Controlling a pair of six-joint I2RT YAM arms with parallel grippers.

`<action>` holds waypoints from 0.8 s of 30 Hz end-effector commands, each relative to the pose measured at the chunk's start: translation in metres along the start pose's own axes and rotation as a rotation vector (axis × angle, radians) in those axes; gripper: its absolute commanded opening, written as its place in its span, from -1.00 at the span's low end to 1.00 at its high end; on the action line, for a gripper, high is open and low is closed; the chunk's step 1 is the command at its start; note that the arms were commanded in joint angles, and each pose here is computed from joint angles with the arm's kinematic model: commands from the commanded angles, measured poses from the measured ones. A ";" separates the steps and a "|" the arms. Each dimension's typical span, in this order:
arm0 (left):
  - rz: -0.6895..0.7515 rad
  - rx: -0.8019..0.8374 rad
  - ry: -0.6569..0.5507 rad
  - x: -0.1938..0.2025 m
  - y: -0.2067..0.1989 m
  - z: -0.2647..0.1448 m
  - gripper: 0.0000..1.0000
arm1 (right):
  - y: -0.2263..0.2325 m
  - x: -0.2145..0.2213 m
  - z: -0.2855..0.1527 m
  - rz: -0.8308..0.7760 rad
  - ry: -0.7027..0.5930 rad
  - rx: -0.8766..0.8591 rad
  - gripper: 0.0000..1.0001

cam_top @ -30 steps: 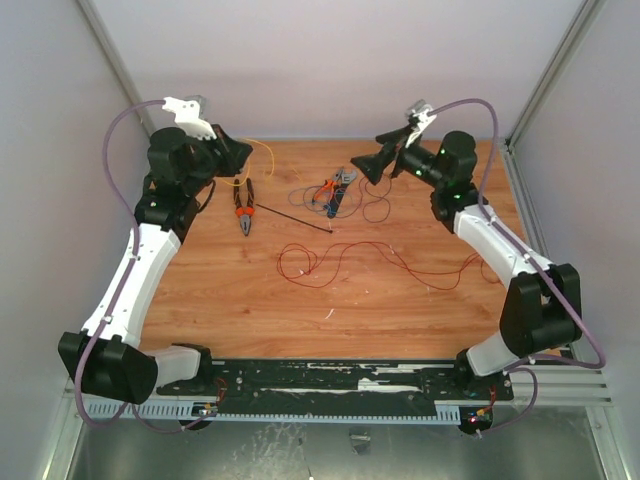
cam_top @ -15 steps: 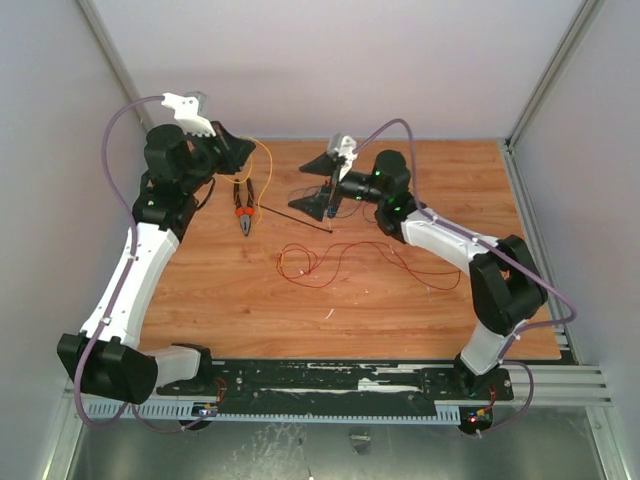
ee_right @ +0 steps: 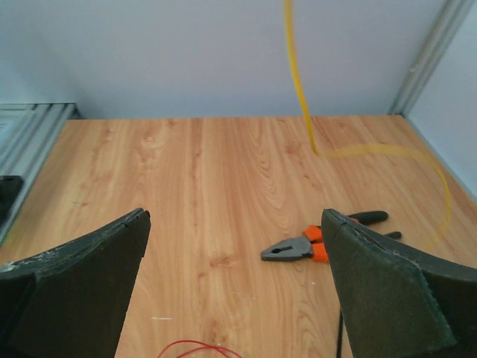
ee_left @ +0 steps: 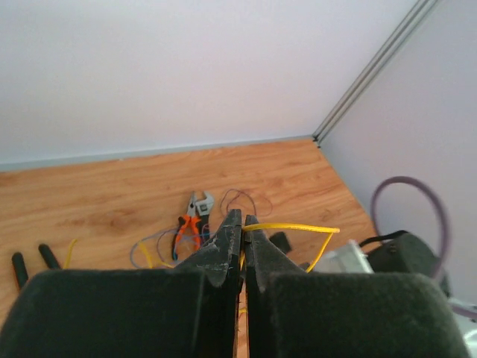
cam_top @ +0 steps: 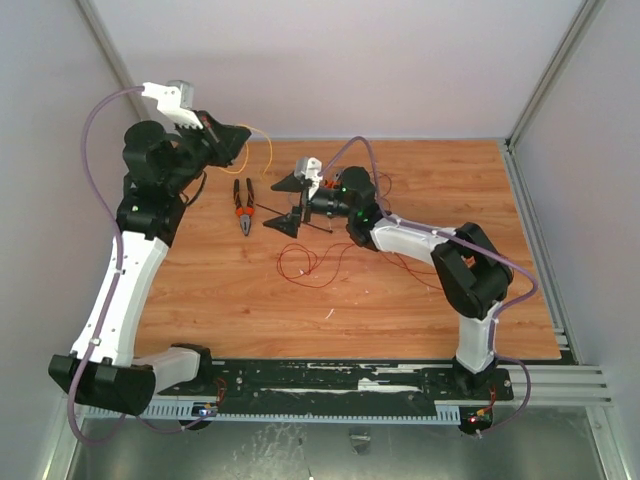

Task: Zip-tie the wires
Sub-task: Straighten the cable at the center of the board.

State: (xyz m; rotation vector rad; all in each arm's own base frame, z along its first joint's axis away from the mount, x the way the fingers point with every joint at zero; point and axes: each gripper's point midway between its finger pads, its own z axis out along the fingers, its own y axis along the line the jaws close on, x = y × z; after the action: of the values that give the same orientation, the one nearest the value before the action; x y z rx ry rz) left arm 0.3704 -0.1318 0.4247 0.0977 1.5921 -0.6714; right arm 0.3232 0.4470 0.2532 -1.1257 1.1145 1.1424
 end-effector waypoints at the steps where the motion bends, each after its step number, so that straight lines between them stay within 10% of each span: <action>1: 0.018 0.078 -0.085 -0.037 -0.028 -0.018 -1.00 | -0.031 -0.011 0.010 -0.070 -0.039 0.100 0.98; 24: 0.022 0.093 -0.113 -0.046 -0.037 -0.030 -1.00 | 0.019 0.031 0.041 -0.024 0.059 -0.059 0.98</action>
State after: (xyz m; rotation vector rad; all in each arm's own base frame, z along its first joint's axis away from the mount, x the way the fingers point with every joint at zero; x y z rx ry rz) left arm 0.3447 -0.1337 0.4611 0.1270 1.5050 -0.7113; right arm 0.3116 0.4989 0.2119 -1.2079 1.1474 1.1512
